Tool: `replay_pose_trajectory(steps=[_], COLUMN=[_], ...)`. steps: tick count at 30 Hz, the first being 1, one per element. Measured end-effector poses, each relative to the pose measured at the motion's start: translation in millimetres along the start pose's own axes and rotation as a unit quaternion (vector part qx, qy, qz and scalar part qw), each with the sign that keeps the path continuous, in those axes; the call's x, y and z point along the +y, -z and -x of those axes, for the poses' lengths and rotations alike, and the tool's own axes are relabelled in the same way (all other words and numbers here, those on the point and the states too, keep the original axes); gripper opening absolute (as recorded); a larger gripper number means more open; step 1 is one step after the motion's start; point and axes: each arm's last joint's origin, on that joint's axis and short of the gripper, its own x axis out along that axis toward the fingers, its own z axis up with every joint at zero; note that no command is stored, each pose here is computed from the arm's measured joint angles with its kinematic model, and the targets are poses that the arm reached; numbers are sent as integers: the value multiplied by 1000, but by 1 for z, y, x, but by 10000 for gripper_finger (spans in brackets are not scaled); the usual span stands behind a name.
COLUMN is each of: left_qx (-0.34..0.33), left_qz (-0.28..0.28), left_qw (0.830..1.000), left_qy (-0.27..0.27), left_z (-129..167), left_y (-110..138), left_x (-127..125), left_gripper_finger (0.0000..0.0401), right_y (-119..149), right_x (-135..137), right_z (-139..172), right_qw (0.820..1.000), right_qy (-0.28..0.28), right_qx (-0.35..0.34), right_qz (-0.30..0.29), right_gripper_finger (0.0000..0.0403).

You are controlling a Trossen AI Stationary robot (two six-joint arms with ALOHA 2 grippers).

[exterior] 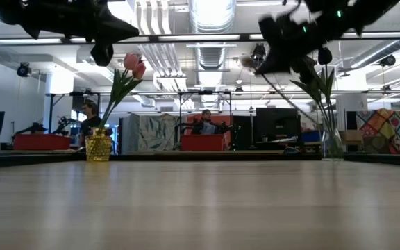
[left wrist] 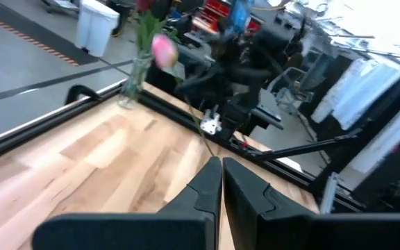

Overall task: Sort flowers into vase by color
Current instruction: Put the pink tulip into the yellow vase

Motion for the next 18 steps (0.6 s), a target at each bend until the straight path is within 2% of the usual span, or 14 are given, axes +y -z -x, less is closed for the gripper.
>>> replay_pose_trajectory(steps=[3, 10, 18], left_qx=[1, -39, -105], left_qz=[0, 5, -7], left_qw=[1000, 998, 990], left_qy=[21, 56, 93], left_z=[-4, -16, -25], left_y=[-1, -8, -22], left_x=[0, 0, -3], left_gripper_finger=[0, 0, 0], right_y=[-20, -68, -103], right_x=[30, 86, 132], right_z=[3, -6, -30], right_qw=[997, 985, 967], right_qy=[-46, -96, -180], right_qx=[-45, -100, -126], right_qz=[37, 103, 131], right_gripper_finger=[9, 9, 9])
